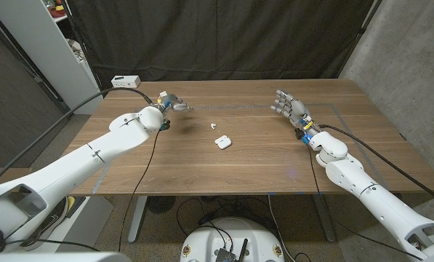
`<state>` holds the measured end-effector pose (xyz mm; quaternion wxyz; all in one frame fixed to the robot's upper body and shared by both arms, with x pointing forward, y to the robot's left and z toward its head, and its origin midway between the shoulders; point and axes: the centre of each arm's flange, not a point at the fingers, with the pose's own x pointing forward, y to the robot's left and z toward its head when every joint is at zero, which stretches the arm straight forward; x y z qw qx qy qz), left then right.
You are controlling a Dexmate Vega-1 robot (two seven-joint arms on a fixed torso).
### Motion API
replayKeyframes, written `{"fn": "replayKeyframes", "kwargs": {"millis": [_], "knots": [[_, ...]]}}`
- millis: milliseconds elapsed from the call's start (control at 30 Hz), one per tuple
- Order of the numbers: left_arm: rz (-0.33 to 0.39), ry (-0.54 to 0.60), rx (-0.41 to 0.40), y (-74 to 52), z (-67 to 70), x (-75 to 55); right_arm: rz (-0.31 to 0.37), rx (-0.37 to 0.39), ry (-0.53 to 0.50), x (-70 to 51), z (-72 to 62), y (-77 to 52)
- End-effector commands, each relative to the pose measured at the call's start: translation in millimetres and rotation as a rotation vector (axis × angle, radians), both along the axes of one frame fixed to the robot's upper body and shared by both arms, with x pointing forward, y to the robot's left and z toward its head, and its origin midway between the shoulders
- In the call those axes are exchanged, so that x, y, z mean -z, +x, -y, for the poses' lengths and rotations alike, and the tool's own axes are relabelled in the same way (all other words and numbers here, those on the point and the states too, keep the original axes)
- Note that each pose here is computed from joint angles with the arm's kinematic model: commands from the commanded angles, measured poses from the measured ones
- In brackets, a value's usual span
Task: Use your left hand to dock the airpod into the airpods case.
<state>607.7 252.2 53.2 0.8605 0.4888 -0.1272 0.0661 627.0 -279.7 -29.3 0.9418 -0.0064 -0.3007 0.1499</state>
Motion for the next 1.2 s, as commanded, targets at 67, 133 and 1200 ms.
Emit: {"fn": "replayKeyframes", "kwargs": {"millis": [67, 133, 1200], "knots": [[0.058, 0.366, -0.165, -4.8, 38.0, -16.3, -0.026, -0.027, -0.005, 11.2, 2.3, -10.6], [0.062, 0.406, -0.175, -2.8, 44.8, -17.2, -0.024, -0.036, -0.007, 11.5, 2.8, -10.9], [-0.084, 0.589, -0.094, 28.1, 114.0, -28.1, -0.095, -0.094, 0.026, 18.7, 19.4, 14.5]]}}
